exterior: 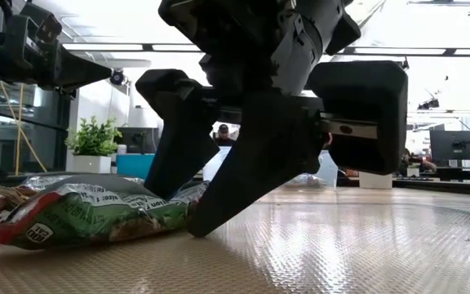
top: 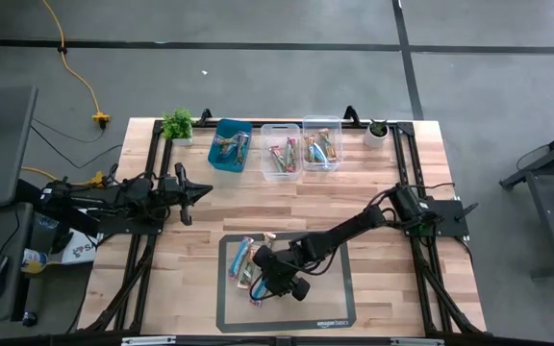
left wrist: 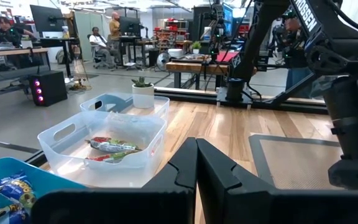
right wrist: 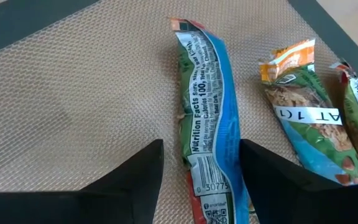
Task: Pick and place Granola Bars by type
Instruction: Put the bottom red granola bar into the left transparent bin
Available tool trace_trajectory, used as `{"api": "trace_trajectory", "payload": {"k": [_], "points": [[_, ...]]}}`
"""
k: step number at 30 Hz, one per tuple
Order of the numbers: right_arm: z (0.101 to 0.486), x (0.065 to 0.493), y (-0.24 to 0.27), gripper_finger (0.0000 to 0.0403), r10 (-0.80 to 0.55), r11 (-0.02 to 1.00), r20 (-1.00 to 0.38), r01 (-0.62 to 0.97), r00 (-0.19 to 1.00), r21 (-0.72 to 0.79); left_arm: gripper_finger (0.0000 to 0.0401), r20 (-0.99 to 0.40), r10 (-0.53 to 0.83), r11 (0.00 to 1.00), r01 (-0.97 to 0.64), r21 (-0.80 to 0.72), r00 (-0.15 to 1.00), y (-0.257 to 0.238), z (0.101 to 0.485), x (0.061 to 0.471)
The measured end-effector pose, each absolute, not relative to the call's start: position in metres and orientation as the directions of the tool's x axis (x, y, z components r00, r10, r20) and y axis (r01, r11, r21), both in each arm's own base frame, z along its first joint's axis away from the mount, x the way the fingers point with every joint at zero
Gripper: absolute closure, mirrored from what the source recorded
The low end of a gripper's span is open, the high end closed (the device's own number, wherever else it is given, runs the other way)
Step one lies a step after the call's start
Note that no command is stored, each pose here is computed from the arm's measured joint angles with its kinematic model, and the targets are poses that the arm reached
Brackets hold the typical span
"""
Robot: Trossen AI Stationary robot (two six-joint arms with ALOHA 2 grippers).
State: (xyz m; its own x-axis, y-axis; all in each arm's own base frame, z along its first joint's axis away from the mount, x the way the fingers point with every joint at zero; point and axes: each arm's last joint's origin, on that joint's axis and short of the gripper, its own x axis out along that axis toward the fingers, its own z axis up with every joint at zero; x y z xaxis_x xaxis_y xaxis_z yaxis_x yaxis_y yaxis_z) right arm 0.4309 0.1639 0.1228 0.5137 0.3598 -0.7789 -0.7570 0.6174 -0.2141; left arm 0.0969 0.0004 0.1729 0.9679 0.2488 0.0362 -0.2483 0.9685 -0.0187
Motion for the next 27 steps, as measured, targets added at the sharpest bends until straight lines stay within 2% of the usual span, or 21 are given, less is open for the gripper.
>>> {"api": "trace_trajectory", "payload": {"k": [7,19,27], "points": [[0.1225,0.4310,0.1634,0.0217,0.332,0.634,-0.783,-0.739,0.526,-0.228,0.0401,0.037,0.249,0.969,-0.248,-0.019,0.968,0.0004,0.1730,0.0969],[0.1209,0.4298,0.1624,0.0297,0.316,0.636,-0.796,-0.738,0.517,-0.227,0.0401,0.037,0.249,0.969,-0.248,-0.019,0.968,0.0004,0.1730,0.0969],[0.1245,0.4291,0.1615,0.0323,0.288,0.696,-0.797,-0.688,0.531,-0.207,0.0401,0.037,0.248,0.969,-0.248,-0.019,0.968,0.0004,0.1730,0.0969]]}}
